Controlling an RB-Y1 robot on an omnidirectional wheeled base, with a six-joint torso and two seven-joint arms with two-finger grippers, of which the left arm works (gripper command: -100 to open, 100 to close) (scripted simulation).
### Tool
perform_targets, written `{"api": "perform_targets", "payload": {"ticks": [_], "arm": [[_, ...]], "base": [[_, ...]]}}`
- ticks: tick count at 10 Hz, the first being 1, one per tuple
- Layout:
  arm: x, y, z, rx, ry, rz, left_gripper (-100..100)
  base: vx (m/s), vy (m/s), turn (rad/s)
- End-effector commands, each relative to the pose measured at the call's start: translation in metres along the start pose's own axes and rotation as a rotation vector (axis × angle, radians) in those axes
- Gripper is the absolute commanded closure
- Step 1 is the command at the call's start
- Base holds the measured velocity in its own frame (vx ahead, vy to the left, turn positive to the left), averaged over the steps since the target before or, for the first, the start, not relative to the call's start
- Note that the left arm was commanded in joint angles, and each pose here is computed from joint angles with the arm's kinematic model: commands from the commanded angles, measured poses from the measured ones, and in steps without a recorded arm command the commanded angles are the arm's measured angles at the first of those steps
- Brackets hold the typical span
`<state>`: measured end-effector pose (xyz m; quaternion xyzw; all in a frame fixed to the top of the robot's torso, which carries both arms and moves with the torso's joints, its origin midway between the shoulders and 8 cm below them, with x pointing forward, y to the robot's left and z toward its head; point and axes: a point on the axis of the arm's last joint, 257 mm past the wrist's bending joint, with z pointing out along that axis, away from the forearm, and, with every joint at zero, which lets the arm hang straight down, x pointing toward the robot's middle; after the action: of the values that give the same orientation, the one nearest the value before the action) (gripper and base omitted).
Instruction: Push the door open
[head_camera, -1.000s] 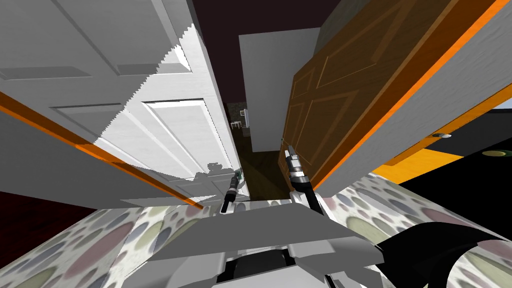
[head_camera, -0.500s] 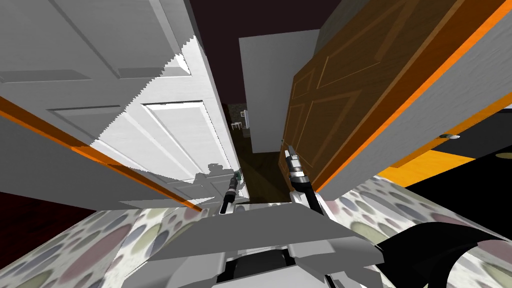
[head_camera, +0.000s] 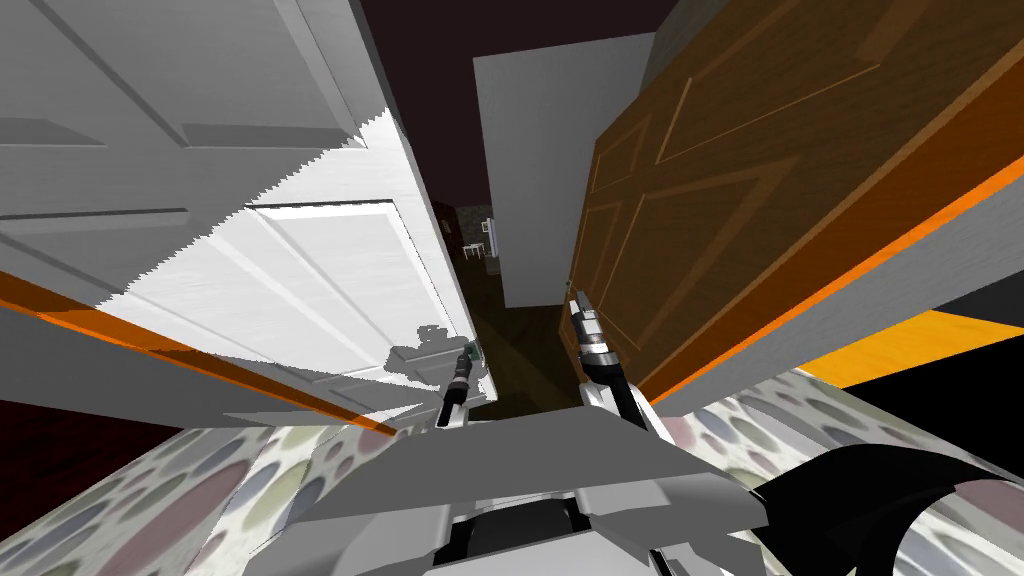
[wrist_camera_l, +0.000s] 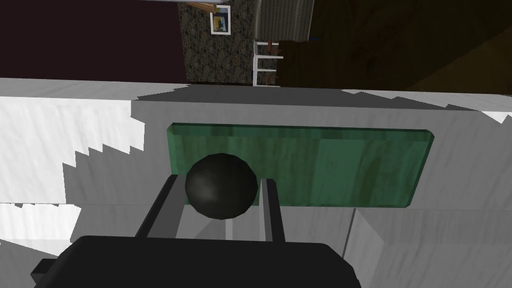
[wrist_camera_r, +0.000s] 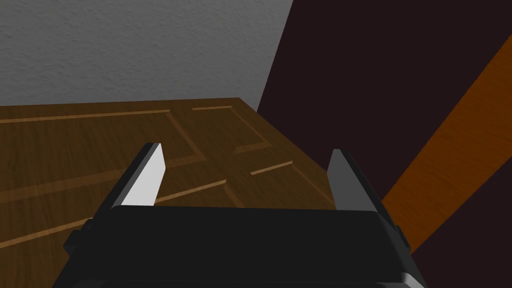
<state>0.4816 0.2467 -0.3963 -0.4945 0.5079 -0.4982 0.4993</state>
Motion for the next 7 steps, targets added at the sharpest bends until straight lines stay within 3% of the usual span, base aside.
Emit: {"api": "perform_targets", "payload": {"ticks": [1,2,7], "arm": [[-0.021,-0.004,-0.0002,0.008,-0.038,0.01,100],[-0.021,-0.004,-0.0002,0.008,-0.038,0.01,100],[-0.059,-0.005,-0.0031,0.008,-0.126,0.011,100]], "base": [[0.178,-0.071,0.042],[0.135,-0.05,0.046],[0.186,-0.056,0.086]]}}
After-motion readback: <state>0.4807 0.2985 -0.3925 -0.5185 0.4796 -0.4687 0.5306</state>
